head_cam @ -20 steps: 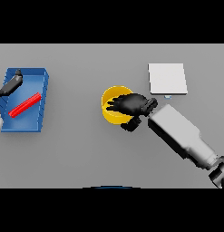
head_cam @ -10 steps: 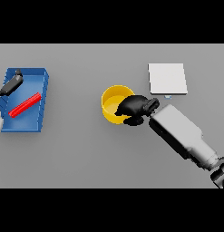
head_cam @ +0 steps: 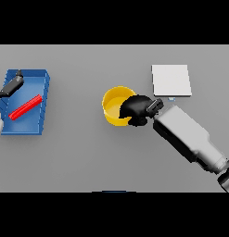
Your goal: Pick up the red beaker and tilt it to pour out 1 green nut into yellow bowl. Pick up the yellow bowl and place it on the metallic measuring scale.
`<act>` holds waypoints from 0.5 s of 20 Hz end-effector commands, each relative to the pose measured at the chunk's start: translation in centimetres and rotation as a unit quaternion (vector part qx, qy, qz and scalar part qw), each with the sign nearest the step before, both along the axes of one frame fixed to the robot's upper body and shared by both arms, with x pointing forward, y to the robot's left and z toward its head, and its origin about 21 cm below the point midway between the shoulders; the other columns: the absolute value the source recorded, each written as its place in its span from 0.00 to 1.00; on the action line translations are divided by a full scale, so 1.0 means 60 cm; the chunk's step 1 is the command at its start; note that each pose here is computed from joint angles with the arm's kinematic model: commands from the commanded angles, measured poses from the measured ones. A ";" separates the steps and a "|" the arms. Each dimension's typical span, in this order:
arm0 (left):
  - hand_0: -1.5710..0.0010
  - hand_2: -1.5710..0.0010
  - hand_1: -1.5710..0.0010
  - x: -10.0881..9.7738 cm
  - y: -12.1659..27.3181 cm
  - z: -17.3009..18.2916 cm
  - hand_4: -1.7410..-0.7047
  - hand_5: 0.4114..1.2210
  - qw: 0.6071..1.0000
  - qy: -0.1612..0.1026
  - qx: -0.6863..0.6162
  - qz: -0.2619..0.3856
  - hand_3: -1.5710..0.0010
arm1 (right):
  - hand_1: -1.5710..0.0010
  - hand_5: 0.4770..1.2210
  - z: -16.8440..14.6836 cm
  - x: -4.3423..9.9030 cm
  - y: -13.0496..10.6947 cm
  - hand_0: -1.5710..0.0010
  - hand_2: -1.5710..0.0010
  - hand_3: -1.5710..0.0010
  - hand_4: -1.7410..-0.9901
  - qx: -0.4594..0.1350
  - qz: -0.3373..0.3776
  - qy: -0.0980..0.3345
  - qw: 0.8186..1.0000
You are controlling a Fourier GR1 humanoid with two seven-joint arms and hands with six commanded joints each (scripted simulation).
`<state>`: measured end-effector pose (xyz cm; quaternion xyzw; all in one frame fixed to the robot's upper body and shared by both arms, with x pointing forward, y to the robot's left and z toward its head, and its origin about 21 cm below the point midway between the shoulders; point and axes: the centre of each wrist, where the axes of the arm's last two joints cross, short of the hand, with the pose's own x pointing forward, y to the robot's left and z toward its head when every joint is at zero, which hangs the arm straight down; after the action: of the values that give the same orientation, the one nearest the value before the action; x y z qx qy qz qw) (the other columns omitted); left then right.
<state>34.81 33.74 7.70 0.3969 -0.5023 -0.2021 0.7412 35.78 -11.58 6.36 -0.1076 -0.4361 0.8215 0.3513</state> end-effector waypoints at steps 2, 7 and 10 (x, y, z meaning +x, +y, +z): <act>1.00 1.00 1.00 0.003 0.001 0.003 0.97 0.35 1.000 -0.003 -0.001 -0.002 1.00 | 0.01 0.99 0.017 0.006 -0.008 0.01 0.13 0.17 0.01 0.005 -0.010 -0.007 1.000; 1.00 1.00 1.00 -0.002 -0.002 0.006 0.97 0.35 1.000 -0.006 -0.002 -0.014 1.00 | 0.00 1.00 0.076 0.009 -0.026 0.00 0.10 0.20 0.00 0.010 -0.022 -0.038 0.999; 1.00 1.00 1.00 0.003 0.004 0.009 0.97 0.35 1.000 -0.010 0.001 -0.006 1.00 | 0.00 1.00 0.094 0.014 -0.042 0.00 0.09 0.19 0.00 0.016 -0.041 -0.057 0.997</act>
<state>34.97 33.97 8.23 0.3964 -0.5118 -0.2029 0.7347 36.62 -14.14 12.03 -0.1674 -0.4637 0.7913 0.3616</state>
